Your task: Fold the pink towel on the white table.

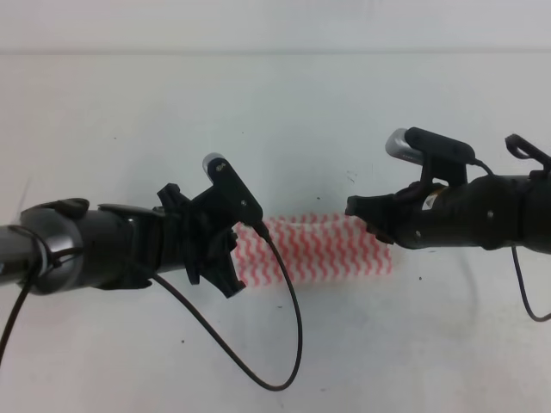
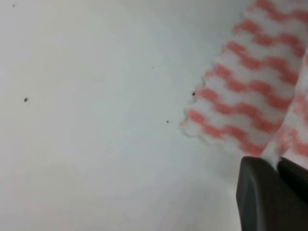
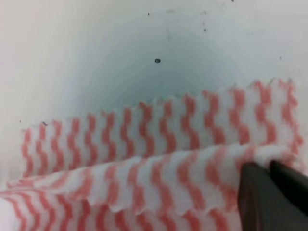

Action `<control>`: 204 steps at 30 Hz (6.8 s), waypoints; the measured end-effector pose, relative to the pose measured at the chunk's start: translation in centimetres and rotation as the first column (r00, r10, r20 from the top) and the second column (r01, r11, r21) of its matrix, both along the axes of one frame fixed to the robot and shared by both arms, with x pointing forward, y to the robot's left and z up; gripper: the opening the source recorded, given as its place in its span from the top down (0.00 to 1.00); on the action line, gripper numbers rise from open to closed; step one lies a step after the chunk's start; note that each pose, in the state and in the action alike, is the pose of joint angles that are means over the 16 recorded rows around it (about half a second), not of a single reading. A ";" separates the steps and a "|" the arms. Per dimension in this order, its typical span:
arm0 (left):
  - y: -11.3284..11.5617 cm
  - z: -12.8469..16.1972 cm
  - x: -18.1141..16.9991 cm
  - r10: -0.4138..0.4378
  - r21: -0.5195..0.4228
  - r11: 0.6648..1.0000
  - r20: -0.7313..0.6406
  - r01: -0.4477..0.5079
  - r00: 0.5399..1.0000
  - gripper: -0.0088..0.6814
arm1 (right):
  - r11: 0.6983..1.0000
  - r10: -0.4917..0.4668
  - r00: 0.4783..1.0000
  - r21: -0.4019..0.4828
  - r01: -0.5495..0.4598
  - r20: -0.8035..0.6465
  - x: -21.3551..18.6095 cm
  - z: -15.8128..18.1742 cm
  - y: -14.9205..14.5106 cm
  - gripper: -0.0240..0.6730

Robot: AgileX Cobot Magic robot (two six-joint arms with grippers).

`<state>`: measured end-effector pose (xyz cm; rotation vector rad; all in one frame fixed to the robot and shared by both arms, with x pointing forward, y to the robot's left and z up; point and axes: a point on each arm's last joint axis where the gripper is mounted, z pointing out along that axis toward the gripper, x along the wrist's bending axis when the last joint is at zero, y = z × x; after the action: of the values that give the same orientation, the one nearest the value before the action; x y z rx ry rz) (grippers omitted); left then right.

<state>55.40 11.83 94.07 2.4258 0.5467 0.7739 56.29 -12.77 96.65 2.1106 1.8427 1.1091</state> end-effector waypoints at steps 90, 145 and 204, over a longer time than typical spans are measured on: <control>0.3 0.5 2.2 0.074 0.002 0.997 0.036 -0.074 0.997 0.68 | 1.000 0.009 1.000 -0.011 -0.009 0.016 0.4 -0.3 0.1 0.99; -2.6 1.8 -1.1 -0.364 -0.289 0.896 -0.043 0.337 0.930 0.99 | 1.000 0.013 1.000 -0.015 -0.013 0.016 0.4 -0.3 0.1 0.99; -6.4 -1.5 1.7 -0.494 -0.336 0.813 0.033 0.475 0.869 1.00 | 1.000 0.016 1.000 -0.018 -0.016 0.003 0.3 -0.4 0.1 0.99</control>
<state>57.14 5.39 92.56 2.1288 0.0485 0.3577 56.57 -12.65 96.25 2.0864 1.8648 1.0942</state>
